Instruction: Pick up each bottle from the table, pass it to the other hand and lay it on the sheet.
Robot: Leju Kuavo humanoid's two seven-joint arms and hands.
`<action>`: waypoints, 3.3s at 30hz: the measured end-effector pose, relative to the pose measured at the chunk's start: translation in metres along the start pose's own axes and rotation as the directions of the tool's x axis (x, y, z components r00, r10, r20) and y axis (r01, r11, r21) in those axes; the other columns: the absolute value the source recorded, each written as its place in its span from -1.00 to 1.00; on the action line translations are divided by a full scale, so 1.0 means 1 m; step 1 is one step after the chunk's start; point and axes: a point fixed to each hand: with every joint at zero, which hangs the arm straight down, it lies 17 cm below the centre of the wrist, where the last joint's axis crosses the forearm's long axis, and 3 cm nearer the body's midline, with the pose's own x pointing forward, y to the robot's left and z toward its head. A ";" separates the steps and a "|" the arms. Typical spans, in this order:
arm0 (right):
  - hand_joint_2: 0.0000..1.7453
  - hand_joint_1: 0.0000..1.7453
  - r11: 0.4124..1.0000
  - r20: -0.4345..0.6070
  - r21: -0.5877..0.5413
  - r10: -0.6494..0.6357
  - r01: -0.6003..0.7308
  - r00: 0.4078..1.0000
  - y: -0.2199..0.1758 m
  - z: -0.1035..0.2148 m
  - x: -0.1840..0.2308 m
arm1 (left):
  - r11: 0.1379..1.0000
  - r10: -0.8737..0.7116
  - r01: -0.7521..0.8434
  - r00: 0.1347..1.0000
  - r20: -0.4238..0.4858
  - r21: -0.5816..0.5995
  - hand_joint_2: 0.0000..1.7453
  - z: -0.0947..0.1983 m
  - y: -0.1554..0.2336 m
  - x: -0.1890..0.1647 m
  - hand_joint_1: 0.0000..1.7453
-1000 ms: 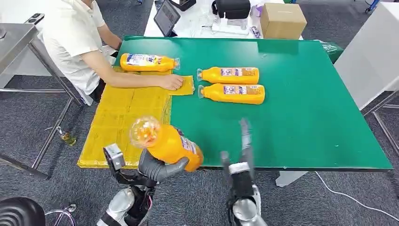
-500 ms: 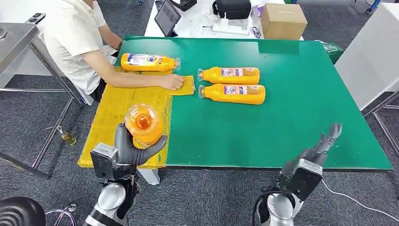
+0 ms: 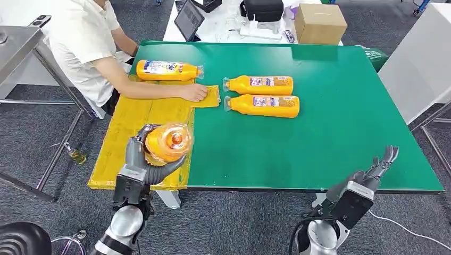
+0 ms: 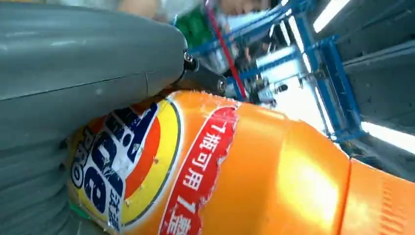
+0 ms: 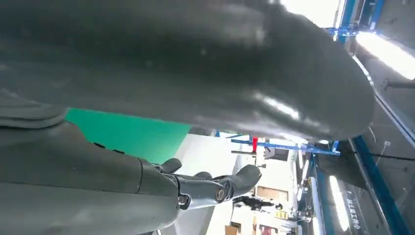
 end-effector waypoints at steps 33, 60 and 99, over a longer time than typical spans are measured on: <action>-1.00 -1.00 0.937 -0.156 0.299 -0.137 0.179 0.978 0.100 0.060 -0.030 | 0.643 -0.623 0.536 0.781 0.033 -0.546 1.00 -0.022 -0.080 -0.158 -1.00; -1.00 -1.00 0.928 -0.203 0.339 -0.085 0.152 0.975 0.104 0.080 -0.053 | 0.600 -0.582 0.307 0.801 -0.139 -0.738 1.00 0.049 -0.102 -0.205 -1.00; -1.00 -1.00 0.945 -0.079 0.326 0.038 -0.010 0.996 0.075 0.066 -0.053 | 0.869 0.317 -0.246 0.943 0.104 -0.429 1.00 0.035 -0.129 0.085 -1.00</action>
